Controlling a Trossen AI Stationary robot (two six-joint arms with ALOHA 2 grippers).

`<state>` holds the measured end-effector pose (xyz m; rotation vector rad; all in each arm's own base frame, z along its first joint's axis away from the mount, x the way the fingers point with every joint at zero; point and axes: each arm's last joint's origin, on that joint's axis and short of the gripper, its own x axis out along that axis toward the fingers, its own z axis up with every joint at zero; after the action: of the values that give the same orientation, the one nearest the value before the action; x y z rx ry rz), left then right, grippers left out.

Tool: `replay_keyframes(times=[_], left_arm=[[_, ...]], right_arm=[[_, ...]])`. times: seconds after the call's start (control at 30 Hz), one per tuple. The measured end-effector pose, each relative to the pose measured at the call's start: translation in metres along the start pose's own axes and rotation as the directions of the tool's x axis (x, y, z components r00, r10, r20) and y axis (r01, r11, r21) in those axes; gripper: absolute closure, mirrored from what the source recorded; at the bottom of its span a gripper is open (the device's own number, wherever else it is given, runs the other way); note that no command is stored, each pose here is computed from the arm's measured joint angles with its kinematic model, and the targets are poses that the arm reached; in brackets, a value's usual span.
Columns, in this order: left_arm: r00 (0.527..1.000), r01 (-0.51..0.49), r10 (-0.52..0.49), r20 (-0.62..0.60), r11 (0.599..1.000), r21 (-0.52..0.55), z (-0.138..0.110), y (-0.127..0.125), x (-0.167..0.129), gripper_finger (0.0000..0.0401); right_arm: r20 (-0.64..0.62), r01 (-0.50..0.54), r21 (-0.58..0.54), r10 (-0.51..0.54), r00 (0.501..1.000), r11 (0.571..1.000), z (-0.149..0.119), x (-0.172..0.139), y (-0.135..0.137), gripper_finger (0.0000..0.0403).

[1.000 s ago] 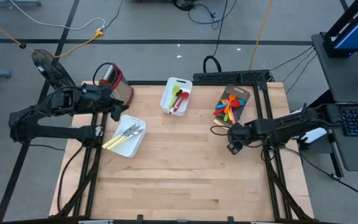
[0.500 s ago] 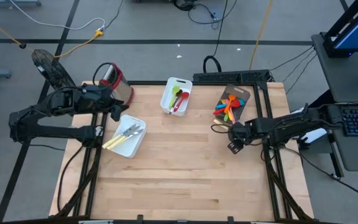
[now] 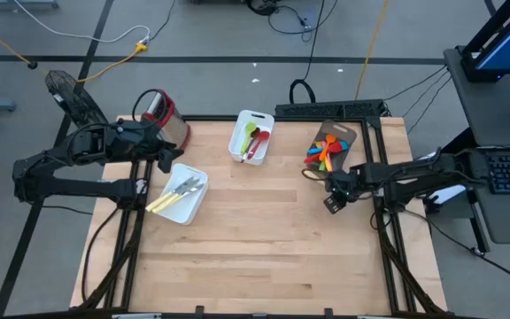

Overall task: Pick & Place Kitchen Items
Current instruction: Put the yellow knife into the bottom white bin

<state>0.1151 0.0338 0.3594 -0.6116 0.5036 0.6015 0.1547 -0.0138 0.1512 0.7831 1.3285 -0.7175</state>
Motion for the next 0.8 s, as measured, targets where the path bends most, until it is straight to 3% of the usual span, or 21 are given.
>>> replay_keyframes(times=[0.5, 0.8], left_arm=[[1.000, -0.001, 0.001, 0.000, 1.000, 0.009, 0.000, 0.000, 0.000, 0.0192], [1.000, -0.001, 0.001, 0.000, 1.000, 0.018, 0.000, 0.000, 0.000, 0.0192]], right_arm=[[0.041, 0.042, 0.047, -0.044, 0.998, 0.998, 0.011, 0.001, -0.009, 0.0218], [-0.037, 0.048, 0.095, -0.044, 0.998, 0.994, -0.001, 0.029, -0.018, 0.0218]])
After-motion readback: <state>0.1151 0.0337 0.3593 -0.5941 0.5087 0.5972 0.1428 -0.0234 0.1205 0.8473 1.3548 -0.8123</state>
